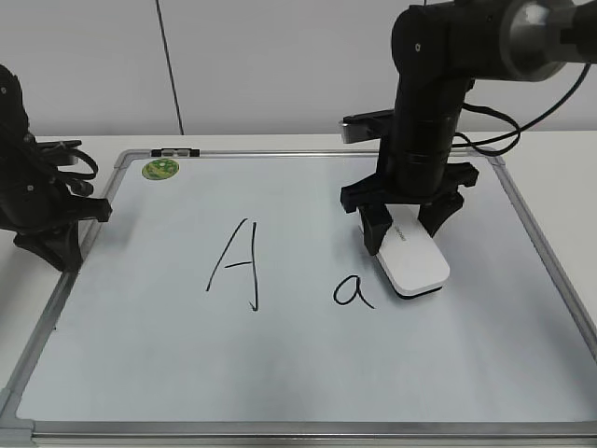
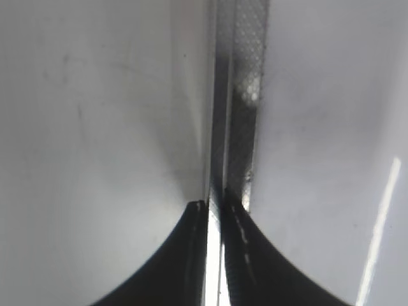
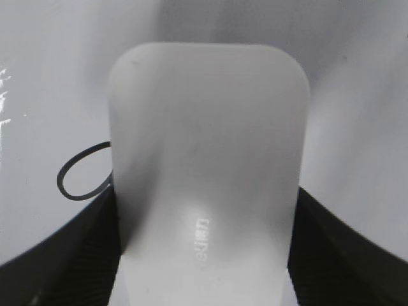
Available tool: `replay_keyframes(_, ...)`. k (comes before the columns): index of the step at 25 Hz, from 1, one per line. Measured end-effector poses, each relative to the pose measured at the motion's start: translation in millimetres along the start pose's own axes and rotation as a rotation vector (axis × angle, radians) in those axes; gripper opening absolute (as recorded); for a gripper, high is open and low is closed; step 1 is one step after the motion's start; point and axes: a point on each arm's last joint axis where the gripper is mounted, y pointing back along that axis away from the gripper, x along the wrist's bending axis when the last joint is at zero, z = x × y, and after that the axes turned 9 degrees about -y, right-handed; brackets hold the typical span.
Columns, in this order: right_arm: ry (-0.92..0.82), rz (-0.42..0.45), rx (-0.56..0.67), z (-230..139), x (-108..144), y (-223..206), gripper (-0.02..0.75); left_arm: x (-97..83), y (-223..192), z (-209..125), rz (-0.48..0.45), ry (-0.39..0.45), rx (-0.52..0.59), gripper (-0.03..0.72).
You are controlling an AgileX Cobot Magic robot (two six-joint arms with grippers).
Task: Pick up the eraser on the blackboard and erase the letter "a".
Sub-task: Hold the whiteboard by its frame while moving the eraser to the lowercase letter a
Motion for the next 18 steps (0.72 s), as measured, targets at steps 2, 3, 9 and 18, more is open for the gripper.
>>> replay_keyframes(2, -0.004, 0.008, 0.01, 0.6, 1.1, -3.8, 0.521, 0.0, 0.0, 0.0, 0.0, 0.0, 0.0, 0.057)
replay_keyframes(3, -0.006, 0.013, 0.012, 0.5, 1.5, -4.0, 0.521, 0.0, 0.0, 0.0, 0.0, 0.0, 0.0, 0.057)
replay_keyframes(9, -0.022, 0.055, 0.053, 1.1, 6.2, -16.1, 0.521, 0.0, 0.0, 0.0, 0.0, 0.0, 0.0, 0.057)
replay_keyframes(18, -0.029, 0.076, 0.078, 0.9, 8.5, -24.5, 0.521, 0.0, 0.0, 0.0, 0.0, 0.0, 0.0, 0.057)
